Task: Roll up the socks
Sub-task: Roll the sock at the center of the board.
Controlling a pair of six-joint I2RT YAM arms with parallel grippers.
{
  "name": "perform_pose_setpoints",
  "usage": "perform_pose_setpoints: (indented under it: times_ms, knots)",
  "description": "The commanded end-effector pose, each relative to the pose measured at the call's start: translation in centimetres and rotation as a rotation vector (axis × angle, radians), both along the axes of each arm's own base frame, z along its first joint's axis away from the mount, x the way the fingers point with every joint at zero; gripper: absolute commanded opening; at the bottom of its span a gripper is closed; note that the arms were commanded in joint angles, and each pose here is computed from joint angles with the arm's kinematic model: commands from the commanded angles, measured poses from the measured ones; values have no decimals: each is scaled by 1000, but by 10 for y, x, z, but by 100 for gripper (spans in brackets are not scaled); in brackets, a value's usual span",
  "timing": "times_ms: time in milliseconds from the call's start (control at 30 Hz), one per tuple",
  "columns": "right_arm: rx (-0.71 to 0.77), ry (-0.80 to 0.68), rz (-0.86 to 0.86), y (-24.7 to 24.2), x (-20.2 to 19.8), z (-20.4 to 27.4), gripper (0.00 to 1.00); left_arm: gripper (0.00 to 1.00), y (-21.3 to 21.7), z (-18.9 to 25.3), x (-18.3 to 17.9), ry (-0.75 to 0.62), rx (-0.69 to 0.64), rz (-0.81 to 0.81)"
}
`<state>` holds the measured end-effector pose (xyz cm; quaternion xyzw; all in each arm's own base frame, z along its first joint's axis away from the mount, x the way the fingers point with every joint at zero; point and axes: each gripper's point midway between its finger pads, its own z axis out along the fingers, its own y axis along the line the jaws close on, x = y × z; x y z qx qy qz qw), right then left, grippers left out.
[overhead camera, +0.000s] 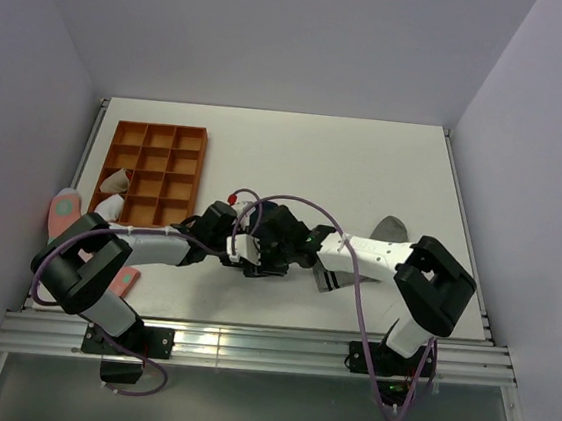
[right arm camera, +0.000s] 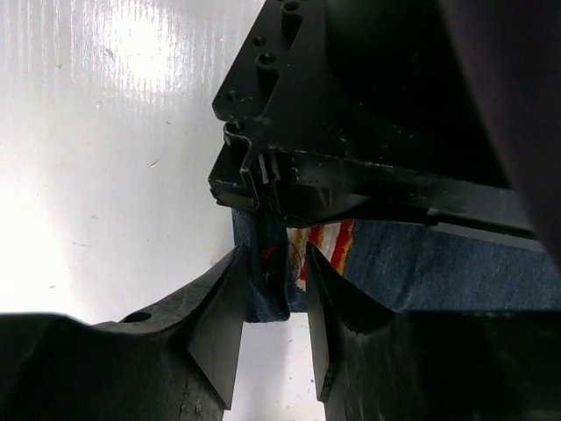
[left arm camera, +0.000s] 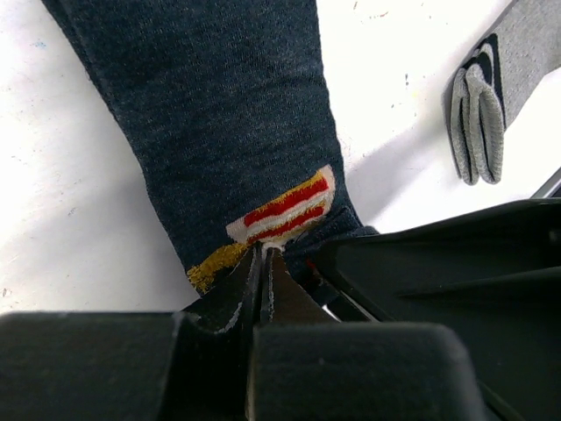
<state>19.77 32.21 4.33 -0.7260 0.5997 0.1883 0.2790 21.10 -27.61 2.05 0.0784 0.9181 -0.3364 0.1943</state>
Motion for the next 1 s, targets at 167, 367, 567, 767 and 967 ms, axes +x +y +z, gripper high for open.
perform_pose_setpoints:
  times_ms: [167,367,567,767,967]
  knots:
    - [-32,-16,-19,2,6,-2,39,0,18,-22,-23,71,85,-17]
    - [-78,-30,-64,-1,16,-9,32,0,18,-18,-23,65,68,-11]
    - [-125,-28,-92,-8,18,-11,27,0,17,-13,-25,58,44,-3]
    - [-178,-38,-129,-23,18,-16,23,0,16,-11,-28,62,20,2]
    - [-210,-23,-144,-35,12,-24,23,0,15,-7,-29,61,-3,8]
